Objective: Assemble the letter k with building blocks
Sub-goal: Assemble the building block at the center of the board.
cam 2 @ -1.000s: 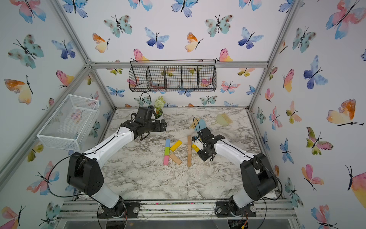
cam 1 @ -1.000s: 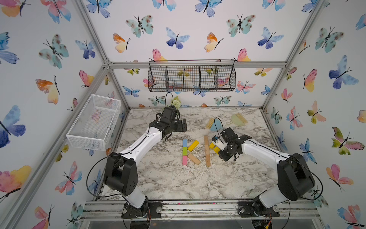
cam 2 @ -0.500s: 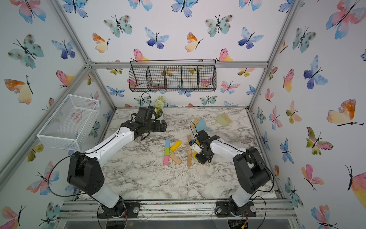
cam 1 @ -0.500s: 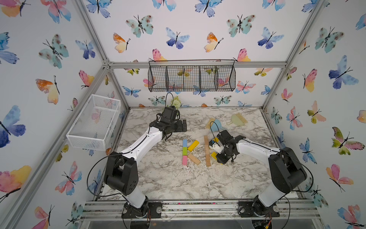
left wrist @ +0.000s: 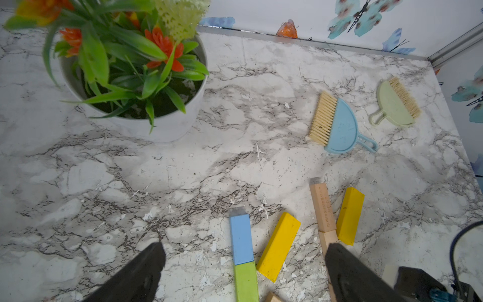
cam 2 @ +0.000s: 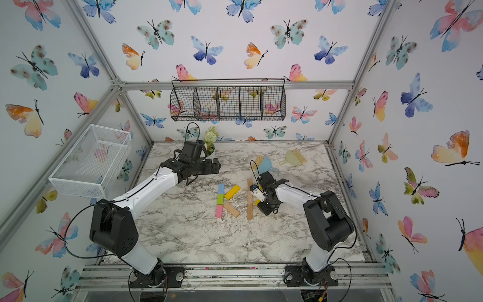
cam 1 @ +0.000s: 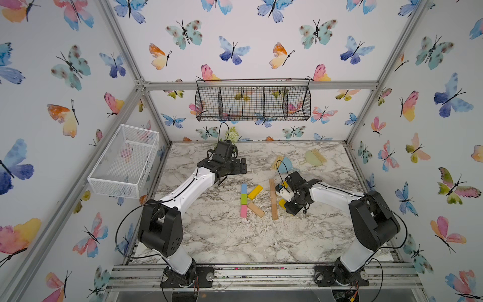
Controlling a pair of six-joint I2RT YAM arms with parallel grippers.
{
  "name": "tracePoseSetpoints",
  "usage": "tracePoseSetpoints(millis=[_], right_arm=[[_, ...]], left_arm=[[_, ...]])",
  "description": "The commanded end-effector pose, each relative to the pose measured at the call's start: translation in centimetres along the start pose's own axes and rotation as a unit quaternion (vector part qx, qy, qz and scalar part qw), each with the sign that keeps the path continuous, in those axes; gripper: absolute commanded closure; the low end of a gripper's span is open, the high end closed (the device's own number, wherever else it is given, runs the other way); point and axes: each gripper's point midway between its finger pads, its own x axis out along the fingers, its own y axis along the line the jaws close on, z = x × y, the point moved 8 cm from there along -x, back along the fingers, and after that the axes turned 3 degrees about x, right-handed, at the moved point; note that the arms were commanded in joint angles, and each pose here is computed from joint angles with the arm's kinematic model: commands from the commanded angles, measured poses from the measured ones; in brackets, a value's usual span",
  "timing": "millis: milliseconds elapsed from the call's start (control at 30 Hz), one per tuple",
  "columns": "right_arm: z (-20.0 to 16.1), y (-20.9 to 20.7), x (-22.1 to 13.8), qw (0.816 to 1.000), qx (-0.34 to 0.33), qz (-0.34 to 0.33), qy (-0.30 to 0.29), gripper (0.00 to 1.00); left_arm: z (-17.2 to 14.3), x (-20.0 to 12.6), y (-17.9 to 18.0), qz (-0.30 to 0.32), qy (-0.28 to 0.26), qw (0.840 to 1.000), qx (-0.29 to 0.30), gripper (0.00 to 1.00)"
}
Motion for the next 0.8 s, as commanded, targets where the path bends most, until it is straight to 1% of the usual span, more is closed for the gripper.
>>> tracePoseSetpoints(millis=[0, 767], right_arm=[[0.3, -0.1, 0.7, 1.0, 0.006, -0.006, 0.001, 0.98], [1.3, -0.3, 1.7, 0.999, 0.032, 0.001, 0.006, 0.98]], left_arm=[[0.4, -0.1, 0.0, -0.003, 0.001, 1.0, -0.001, 0.01], [0.4, -0.2, 0.0, -0.004, 0.001, 1.0, -0.001, 0.0]])
